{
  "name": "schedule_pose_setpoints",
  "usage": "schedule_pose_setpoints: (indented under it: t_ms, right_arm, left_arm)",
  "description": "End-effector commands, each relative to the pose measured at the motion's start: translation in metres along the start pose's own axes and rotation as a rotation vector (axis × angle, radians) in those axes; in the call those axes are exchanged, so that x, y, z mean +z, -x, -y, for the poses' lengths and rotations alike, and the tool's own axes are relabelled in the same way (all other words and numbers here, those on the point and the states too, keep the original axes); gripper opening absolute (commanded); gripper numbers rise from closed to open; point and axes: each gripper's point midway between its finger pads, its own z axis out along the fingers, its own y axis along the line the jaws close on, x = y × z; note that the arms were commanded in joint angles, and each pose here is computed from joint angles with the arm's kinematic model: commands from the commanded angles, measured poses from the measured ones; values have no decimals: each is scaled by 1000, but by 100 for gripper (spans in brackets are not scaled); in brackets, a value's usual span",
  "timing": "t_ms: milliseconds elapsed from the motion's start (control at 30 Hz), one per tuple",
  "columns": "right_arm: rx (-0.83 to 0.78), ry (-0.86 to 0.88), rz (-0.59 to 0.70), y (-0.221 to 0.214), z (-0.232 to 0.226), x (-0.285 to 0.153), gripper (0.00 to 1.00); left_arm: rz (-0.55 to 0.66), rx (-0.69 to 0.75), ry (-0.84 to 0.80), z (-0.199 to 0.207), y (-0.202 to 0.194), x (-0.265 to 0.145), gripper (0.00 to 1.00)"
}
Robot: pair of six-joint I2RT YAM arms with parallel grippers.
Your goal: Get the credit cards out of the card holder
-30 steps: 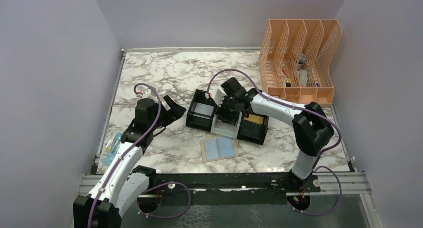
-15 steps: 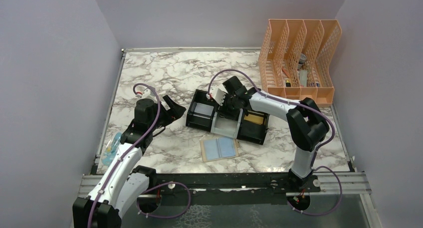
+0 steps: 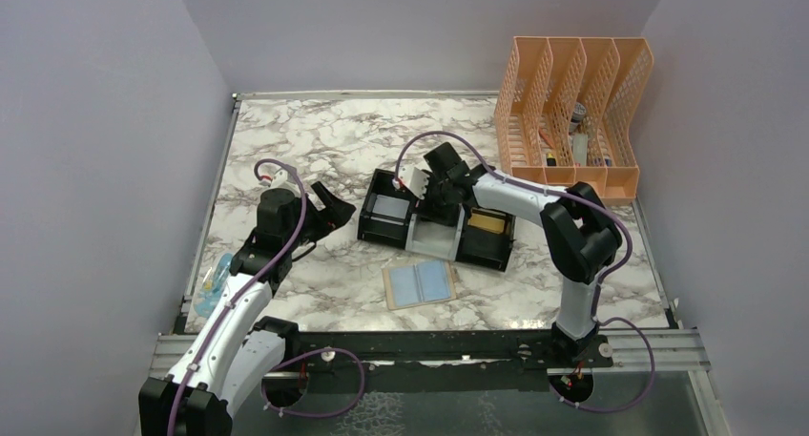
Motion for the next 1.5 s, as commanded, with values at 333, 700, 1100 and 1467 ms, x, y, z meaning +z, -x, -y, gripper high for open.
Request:
schedule_pose_setpoints:
  t_ms: [333,700,1100,1467]
  right_arm:
    - [39,-152,40,16,36,-18,71]
    - [302,-152,310,73,31,-85,73]
    - [1004,403,461,71,-109,-142,51]
    - [1093,310,211,2,-167,-105,43]
  left_arm:
    - [38,9,-25,11,13,-9,84]
    - [-10,21,-36,8,0,-8,84]
    - [-258,75,-117,18,-83,-6,79]
    - [-377,139,-127,30,-151,1,64]
